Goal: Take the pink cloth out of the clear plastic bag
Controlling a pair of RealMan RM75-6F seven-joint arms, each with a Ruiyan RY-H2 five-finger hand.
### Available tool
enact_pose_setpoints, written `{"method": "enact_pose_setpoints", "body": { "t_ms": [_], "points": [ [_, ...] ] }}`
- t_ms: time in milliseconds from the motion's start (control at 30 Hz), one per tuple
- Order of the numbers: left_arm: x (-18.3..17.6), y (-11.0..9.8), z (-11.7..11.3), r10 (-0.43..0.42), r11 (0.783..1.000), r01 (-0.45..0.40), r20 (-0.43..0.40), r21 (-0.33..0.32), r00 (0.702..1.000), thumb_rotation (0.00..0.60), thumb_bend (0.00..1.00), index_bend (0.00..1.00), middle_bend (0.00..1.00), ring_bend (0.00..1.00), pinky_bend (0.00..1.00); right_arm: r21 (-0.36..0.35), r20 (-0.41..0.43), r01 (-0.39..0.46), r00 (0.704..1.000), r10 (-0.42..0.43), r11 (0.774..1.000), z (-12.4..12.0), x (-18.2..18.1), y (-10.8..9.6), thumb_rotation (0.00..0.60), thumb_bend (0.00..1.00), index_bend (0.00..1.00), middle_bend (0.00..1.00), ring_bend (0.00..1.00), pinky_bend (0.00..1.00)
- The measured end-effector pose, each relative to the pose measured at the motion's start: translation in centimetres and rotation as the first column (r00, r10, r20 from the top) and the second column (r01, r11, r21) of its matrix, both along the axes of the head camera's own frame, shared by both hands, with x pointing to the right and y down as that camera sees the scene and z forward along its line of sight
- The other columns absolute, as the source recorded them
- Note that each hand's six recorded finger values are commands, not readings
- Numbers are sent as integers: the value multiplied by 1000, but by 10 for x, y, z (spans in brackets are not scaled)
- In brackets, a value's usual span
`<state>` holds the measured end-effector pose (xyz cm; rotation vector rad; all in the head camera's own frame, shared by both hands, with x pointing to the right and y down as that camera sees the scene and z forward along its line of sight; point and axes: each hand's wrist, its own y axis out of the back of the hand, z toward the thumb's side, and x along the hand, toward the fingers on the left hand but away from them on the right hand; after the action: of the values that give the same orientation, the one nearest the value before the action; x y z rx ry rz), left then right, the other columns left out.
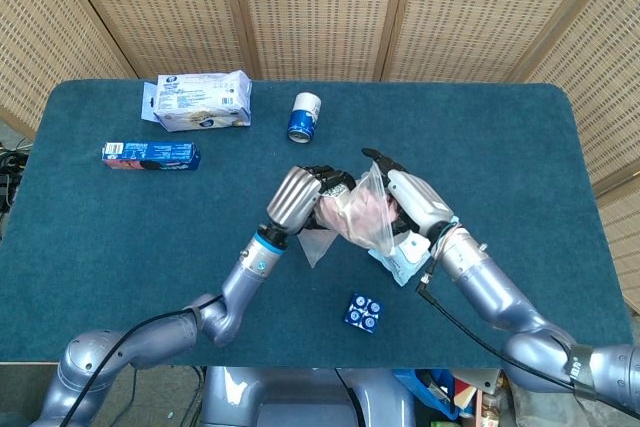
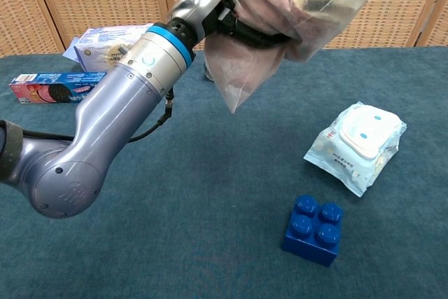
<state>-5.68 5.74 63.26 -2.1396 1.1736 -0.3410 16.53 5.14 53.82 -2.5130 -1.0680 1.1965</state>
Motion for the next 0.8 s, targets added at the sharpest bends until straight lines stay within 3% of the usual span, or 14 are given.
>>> {"method": "enact_pose_setpoints", "body": {
  "t_ms": [267, 500, 567, 800],
  "points": [
    [2, -1, -2, -3, 1000, 3, 0, -2, 1000, 600, 298, 636, 629, 556, 658, 2, 4, -4, 1000, 4, 1000, 0, -3, 0, 600, 0, 267, 0, 0, 0],
    [3, 0, -4, -3, 1000, 3, -7, -7, 1000, 600, 298, 636, 629, 556, 658, 11, 11, -6, 1000, 6, 1000, 1, -6, 1, 600, 5, 545, 0, 0, 0],
    [3, 0, -5, -4, 1000, 4, -8, -7, 1000, 600, 298, 636, 629, 556, 658, 17, 20, -9, 1000, 9, 1000, 1, -8, 1, 600, 66, 581, 0, 0, 0],
    [3, 0, -7, -8, 1000, 8, -15, -11, 1000, 600, 297, 636, 629, 556, 658, 44, 30, -16, 999, 15, 999, 0, -9, 0, 600, 513, 688, 0, 0, 0]
  ]
}}
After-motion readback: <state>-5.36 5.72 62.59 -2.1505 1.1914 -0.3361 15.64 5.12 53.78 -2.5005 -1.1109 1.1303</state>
